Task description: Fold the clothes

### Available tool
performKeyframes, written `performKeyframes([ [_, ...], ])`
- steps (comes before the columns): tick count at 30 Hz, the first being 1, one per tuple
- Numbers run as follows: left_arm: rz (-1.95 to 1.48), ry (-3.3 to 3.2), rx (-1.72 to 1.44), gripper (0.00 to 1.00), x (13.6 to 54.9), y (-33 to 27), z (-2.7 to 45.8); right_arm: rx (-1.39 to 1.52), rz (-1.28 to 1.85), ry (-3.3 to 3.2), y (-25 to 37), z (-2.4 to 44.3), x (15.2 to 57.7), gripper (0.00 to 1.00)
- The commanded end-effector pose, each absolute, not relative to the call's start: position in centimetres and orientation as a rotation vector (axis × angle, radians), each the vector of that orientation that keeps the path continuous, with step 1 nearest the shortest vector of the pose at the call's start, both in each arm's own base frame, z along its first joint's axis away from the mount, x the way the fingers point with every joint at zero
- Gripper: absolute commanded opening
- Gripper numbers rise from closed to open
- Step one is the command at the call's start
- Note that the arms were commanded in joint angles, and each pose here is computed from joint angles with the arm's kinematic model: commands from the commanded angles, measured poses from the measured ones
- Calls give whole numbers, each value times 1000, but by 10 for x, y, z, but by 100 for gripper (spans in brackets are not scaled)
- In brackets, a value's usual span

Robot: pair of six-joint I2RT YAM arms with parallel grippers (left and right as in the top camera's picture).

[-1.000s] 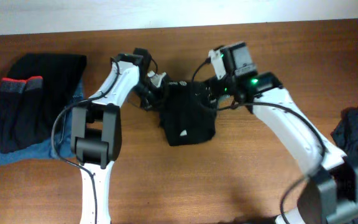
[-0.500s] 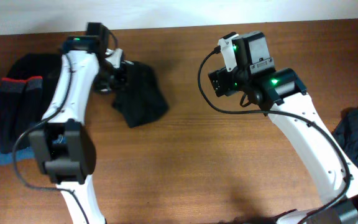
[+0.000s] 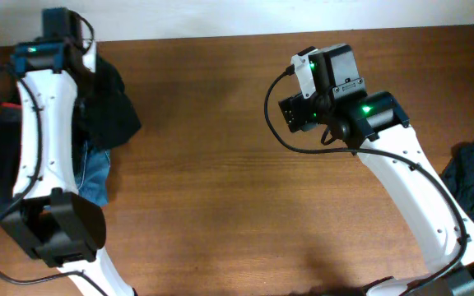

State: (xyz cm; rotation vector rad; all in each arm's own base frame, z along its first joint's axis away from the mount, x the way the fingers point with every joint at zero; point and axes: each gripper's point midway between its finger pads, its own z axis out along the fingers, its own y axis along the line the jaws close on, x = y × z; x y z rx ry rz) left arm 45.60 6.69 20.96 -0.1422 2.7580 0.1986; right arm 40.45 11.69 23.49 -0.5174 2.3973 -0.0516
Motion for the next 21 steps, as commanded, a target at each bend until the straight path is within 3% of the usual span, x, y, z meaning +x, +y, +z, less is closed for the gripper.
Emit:
performKeyframes([
  [1, 273, 2628, -156, 1, 454, 91, 263, -493, -74, 2359, 110, 253, 405, 91],
  [21, 334, 2615, -447, 1, 416, 177, 279, -498, -76, 2374, 110, 251, 403, 91],
])
